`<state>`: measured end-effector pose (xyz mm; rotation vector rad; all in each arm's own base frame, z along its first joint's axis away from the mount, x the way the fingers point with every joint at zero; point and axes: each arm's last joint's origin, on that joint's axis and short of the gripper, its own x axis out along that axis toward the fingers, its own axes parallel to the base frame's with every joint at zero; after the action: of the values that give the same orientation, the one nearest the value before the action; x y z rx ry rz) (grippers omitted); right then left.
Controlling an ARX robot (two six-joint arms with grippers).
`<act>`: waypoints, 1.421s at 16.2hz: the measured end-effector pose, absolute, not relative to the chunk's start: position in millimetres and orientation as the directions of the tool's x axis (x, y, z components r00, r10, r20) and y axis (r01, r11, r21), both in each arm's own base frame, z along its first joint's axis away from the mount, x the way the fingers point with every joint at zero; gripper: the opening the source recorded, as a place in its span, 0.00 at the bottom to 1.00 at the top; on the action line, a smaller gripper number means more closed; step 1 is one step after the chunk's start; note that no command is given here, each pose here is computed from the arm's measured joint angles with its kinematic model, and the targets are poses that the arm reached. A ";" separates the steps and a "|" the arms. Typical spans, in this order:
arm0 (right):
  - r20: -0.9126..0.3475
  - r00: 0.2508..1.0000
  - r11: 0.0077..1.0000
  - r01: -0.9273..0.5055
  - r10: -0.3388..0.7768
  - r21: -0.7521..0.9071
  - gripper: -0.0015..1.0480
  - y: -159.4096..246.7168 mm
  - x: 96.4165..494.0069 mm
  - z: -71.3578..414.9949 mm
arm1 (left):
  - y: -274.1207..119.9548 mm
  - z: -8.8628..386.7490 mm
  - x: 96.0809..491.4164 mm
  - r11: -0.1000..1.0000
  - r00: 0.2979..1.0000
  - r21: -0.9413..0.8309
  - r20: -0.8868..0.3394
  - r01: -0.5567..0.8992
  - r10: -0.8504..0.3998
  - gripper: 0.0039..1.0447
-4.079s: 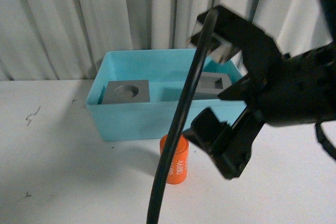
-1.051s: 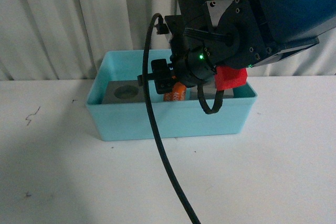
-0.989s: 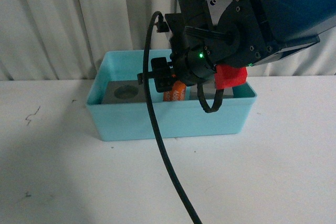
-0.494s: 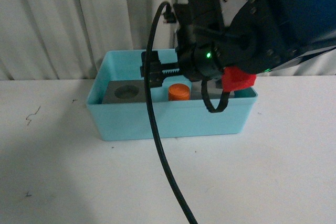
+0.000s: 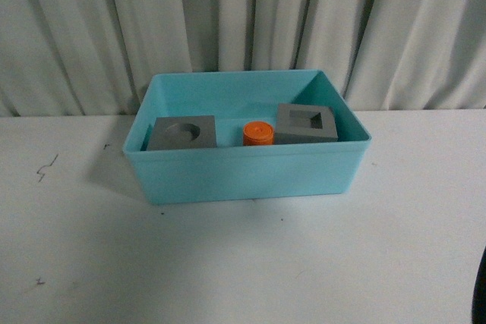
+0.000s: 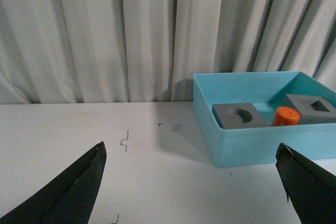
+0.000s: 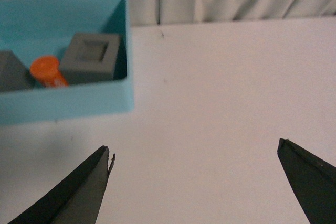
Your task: Place gray and orange parts in blue box
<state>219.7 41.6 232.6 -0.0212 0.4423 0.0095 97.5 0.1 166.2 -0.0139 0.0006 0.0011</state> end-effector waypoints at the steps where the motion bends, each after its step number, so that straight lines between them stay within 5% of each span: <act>1: -0.458 0.889 1.000 -0.006 0.004 -0.001 0.94 39.9 185.2 224.7 | 0.1 166.2 97.5 1.000 1.000 -0.014 -0.001 -0.001 0.001 0.94; 3: -0.534 0.845 1.000 0.003 0.009 0.023 0.93 41.8 134.1 202.5 | 0.1 166.2 97.5 1.000 1.000 -0.014 -0.001 -0.001 0.001 0.94; 4: -0.327 0.945 0.997 0.023 0.000 0.068 0.84 39.0 136.9 196.9 | -0.2 166.2 97.5 1.000 1.000 -0.014 -0.001 0.004 -0.004 0.94; 7: 0.004 1.000 0.999 0.009 -0.010 0.036 0.48 22.0 125.6 191.6 | 0.1 166.2 97.5 1.000 1.000 -0.014 -0.001 -0.001 0.001 0.94; 11: -0.006 1.000 1.000 0.004 -0.004 0.008 0.01 11.7 117.7 179.4 | 0.1 166.1 97.5 1.000 1.000 -0.014 -0.001 -0.001 0.001 0.94; 23: 0.016 1.000 1.000 0.000 0.000 0.006 0.02 0.0 108.5 170.3 | 0.1 166.1 97.5 1.000 1.000 -0.014 -0.001 -0.001 0.001 0.94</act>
<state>108.5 0.0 170.3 0.0059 -0.0162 -0.0003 97.5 0.1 166.1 -0.0139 0.0009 0.0012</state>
